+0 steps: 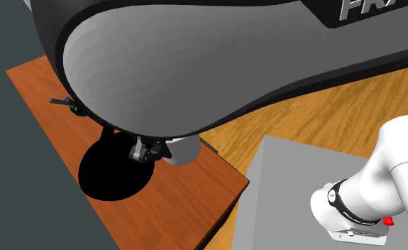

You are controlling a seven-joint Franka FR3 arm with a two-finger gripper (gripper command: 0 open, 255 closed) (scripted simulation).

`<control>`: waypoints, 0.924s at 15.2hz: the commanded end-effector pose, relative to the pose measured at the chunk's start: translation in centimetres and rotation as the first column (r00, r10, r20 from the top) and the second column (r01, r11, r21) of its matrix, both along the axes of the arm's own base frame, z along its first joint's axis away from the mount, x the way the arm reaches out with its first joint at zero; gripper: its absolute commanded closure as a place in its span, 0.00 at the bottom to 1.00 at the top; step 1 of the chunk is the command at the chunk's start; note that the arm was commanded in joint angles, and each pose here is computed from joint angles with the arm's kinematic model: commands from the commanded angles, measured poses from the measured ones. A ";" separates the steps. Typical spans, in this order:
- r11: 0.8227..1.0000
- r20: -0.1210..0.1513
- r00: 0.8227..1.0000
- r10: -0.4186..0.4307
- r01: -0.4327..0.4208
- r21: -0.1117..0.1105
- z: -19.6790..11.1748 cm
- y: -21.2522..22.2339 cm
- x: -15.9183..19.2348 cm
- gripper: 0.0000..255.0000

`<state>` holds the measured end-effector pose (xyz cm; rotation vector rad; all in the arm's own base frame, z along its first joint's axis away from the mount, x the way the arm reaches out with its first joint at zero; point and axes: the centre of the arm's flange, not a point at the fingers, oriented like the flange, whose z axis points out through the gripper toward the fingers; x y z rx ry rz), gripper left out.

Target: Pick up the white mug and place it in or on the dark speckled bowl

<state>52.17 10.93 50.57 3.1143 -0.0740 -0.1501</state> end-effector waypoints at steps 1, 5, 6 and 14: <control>1.000 0.000 1.000 0.000 0.000 0.000 1.1 0.1 -0.1 1.00; 1.000 0.000 1.000 0.000 0.000 0.000 1.8 1.2 3.7 1.00; 1.000 0.000 1.000 0.000 0.000 0.000 2.0 1.6 5.0 1.00; 1.000 0.000 1.000 0.000 0.000 0.000 3.3 4.5 15.0 1.00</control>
